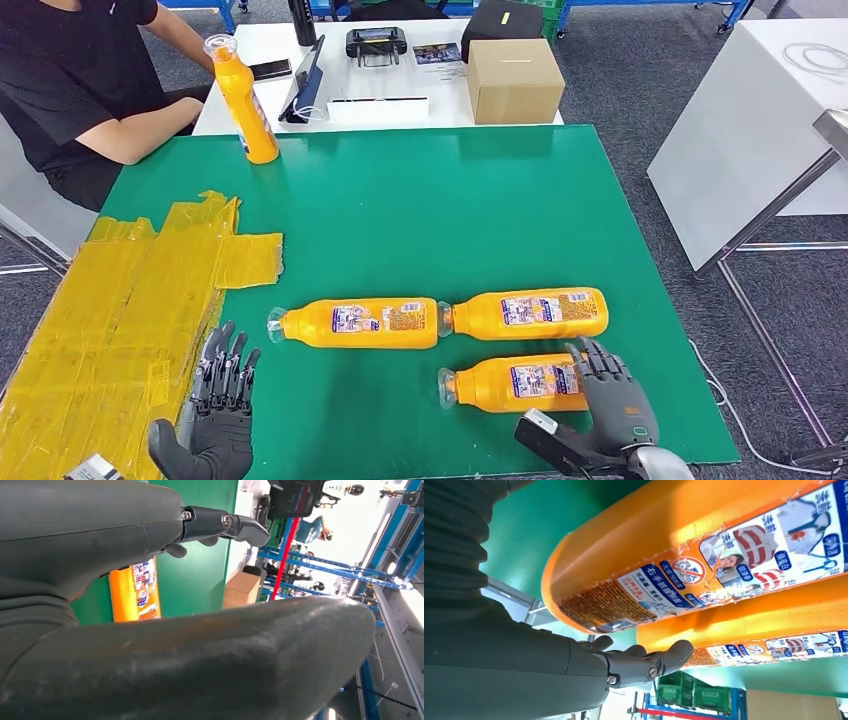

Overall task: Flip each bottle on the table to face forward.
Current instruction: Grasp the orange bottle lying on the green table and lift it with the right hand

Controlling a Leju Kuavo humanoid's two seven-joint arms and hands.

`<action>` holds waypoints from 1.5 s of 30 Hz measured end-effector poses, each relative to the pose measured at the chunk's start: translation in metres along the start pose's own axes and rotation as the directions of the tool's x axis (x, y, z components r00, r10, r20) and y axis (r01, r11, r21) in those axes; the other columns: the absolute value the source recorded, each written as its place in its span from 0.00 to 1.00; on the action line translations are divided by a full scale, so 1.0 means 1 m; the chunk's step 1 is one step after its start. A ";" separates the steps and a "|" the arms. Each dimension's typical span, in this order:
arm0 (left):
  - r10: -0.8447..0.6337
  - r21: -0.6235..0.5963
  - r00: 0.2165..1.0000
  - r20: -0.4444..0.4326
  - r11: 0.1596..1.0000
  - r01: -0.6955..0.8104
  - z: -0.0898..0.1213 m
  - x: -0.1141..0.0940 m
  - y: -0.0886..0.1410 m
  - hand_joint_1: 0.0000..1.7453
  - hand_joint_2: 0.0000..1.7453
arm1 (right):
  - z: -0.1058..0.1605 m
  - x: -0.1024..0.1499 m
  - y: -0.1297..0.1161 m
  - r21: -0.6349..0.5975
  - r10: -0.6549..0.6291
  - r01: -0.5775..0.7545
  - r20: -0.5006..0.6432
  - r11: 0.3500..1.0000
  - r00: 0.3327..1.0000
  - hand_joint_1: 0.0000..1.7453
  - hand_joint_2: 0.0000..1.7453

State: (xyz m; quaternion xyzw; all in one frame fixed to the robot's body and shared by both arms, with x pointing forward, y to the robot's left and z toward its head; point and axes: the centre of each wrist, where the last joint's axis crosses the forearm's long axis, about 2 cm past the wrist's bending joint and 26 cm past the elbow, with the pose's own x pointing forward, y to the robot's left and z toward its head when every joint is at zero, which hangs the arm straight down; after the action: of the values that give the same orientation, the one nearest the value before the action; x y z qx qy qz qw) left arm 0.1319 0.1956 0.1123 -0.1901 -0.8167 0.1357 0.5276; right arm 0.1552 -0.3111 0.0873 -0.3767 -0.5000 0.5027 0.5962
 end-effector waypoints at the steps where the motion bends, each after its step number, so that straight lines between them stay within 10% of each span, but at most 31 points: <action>1: 0.001 0.000 1.000 0.000 1.000 -0.001 0.000 0.000 0.000 0.00 0.00 | -0.001 0.000 0.000 0.004 0.005 -0.005 0.003 1.000 1.000 0.00 1.00; 5: 0.001 0.000 1.000 -0.003 1.000 -0.001 -0.001 0.000 0.000 0.00 0.00 | -0.006 -0.001 0.004 0.051 0.028 -0.029 0.006 0.998 1.000 0.03 1.00; 9: 0.004 -0.004 1.000 -0.008 1.000 -0.004 -0.002 -0.001 0.000 0.00 0.00 | -0.010 -0.005 0.009 0.133 0.054 -0.052 -0.008 0.990 0.999 0.86 1.00; 11: 0.007 -0.009 1.000 -0.010 1.000 -0.007 -0.004 -0.002 0.000 0.00 0.00 | -0.011 -0.011 0.011 0.177 0.069 -0.066 -0.011 0.982 0.998 0.96 1.00; 38: 0.031 -0.029 0.999 -0.043 0.999 -0.032 -0.012 -0.014 -0.001 0.00 0.00 | -0.027 -0.041 0.010 0.329 0.092 -0.087 0.000 0.940 0.996 1.00 1.00; 42: 0.061 -0.020 0.997 -0.052 0.998 -0.063 -0.007 -0.014 -0.001 0.00 1.00 | -0.021 -0.034 0.014 0.247 -0.078 0.069 0.024 0.966 0.997 1.00 1.00; 45: 0.071 -0.004 0.995 -0.065 0.997 -0.071 -0.001 -0.014 0.001 0.00 1.00 | -0.013 -0.019 0.014 0.186 -0.247 0.228 0.081 0.956 0.966 1.00 1.00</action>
State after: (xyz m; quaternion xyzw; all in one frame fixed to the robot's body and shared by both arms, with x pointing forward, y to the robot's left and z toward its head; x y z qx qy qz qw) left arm 0.1381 0.1899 0.1011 -0.2250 -0.7923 0.1455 0.5482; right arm 0.1645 -0.3261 0.0668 -0.2333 -0.5257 0.4883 0.6564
